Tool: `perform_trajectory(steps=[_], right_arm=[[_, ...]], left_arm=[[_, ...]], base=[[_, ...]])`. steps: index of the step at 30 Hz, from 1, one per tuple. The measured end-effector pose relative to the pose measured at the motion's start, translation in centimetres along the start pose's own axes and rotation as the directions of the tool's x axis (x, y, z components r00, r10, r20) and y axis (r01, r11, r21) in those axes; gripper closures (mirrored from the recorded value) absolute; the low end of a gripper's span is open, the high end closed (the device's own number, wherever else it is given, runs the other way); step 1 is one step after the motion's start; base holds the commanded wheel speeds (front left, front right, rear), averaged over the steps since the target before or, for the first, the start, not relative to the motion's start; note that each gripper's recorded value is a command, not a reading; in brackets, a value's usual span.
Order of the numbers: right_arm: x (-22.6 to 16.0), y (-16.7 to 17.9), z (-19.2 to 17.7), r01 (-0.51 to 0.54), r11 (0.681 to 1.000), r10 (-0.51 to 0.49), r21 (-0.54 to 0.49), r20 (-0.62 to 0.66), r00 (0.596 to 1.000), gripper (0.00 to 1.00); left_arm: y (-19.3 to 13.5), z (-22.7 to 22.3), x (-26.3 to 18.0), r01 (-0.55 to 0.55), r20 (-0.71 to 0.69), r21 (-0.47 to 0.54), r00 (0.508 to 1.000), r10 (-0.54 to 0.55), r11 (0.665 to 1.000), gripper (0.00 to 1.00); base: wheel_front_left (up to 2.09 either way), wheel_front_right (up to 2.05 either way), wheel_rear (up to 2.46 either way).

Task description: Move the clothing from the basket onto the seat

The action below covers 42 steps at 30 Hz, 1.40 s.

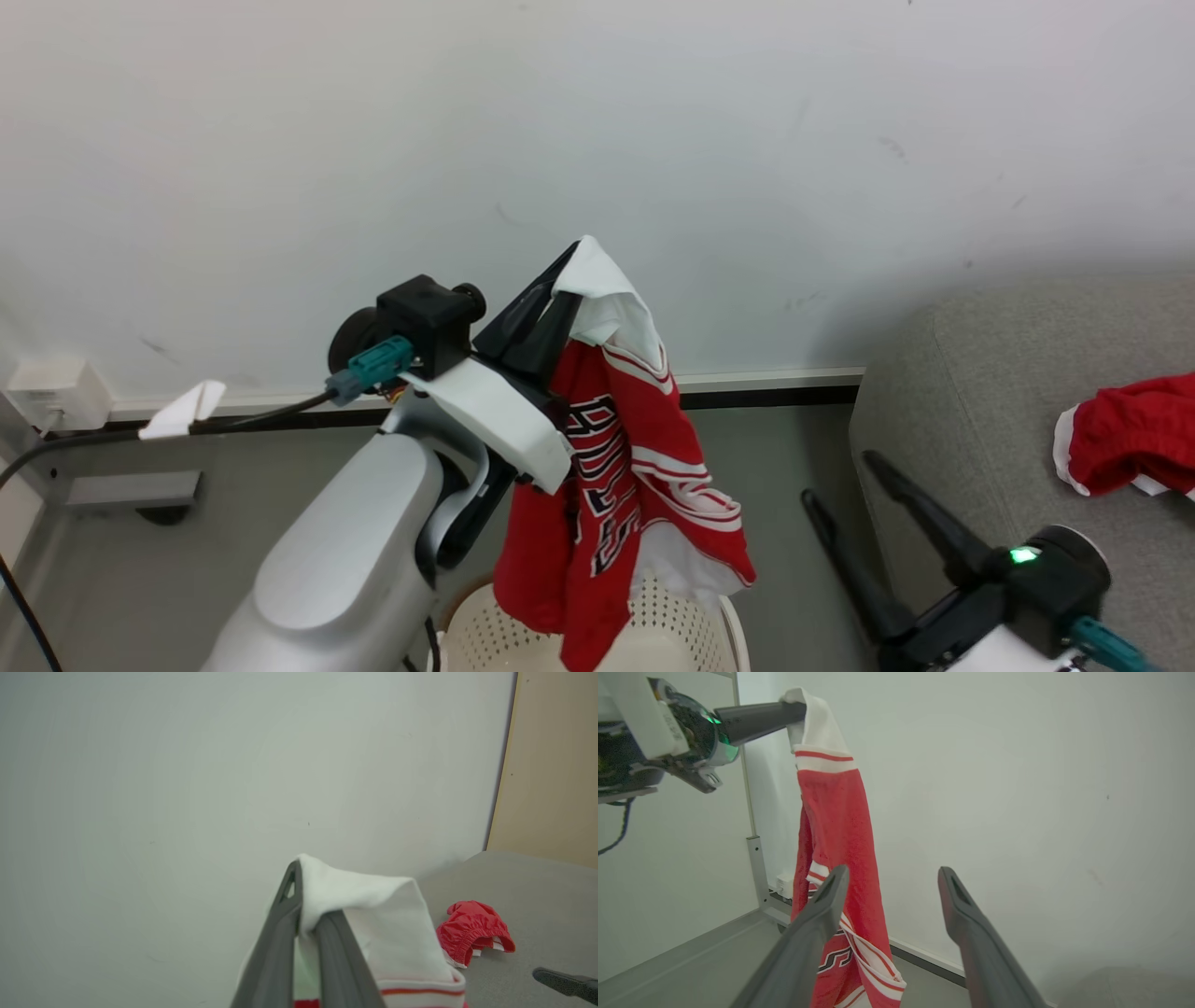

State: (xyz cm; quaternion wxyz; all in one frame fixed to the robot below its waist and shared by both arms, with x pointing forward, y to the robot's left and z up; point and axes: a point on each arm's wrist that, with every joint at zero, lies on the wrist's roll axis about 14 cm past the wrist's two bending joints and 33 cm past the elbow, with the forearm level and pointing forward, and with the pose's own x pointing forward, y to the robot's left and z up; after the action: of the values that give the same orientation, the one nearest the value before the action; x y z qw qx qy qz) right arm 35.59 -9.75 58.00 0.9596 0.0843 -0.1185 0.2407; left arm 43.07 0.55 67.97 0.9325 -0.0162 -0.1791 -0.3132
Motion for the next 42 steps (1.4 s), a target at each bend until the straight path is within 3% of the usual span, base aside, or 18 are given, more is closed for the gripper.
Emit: perform_trajectory(steps=[7,11,16,24,30,31,32,33,42], right_arm=[[1.5,3.1,-3.5,-0.204,0.974,0.185,-0.101,-0.173,0.967,0.0],[2.3,5.3,-6.0,-0.297,0.952,0.269,-0.067,-0.274,0.923,0.0],[4.3,4.3,-7.3,-0.341,0.93,0.276,-0.14,-0.347,0.896,0.0],[6.5,6.1,-9.7,-0.391,0.912,0.311,-0.127,-0.409,0.858,0.0],[8.8,7.4,-9.7,-0.404,0.906,0.326,-0.124,-0.404,0.855,0.0],[9.0,7.8,-9.7,-0.407,0.906,0.332,-0.116,-0.4,0.854,0.44],[9.3,8.0,-9.7,-0.407,0.907,0.336,-0.11,-0.396,0.855,0.78],[9.5,8.2,-9.7,-0.407,0.907,0.338,-0.107,-0.393,0.856,1.0],[10.6,8.2,-8.9,-0.378,0.922,0.327,-0.083,-0.356,0.875,1.0]], left_arm=[[-0.7,0.8,0.4,0.009,0.021,-0.025,1.0,-0.009,1.0,1.0],[-1.0,1.4,0.5,0.018,0.034,-0.034,0.999,-0.017,0.999,1.0],[-1.7,1.9,0.3,0.038,0.039,-0.036,0.999,-0.036,0.999,1.0],[-3.1,2.0,-0.4,0.075,0.028,-0.036,0.997,-0.074,0.996,1.0],[-4.1,2.1,-0.9,0.103,0.014,-0.038,0.995,-0.102,0.994,1.0],[-4.2,2.1,-1.0,0.104,0.013,-0.039,0.995,-0.104,0.994,1.0],[-4.2,2.1,-1.1,0.105,0.013,-0.039,0.994,-0.105,0.994,1.0],[-4.2,2.0,-1.3,0.103,0.01,-0.039,0.995,-0.103,0.994,1.0],[-3.2,1.6,-1.7,0.074,-0.006,-0.041,0.997,-0.074,0.996,1.0]], base=[[0.0,0.0,0.0],[0.0,0.0,0.0],[0.0,0.0,0.0],[0.0,0.0,0.0],[0.0,0.0,0.0],[0.0,0.0,0.0],[0.0,0.0,0.0],[0.0,0.0,0.0],[0.0,0.0,0.0]])
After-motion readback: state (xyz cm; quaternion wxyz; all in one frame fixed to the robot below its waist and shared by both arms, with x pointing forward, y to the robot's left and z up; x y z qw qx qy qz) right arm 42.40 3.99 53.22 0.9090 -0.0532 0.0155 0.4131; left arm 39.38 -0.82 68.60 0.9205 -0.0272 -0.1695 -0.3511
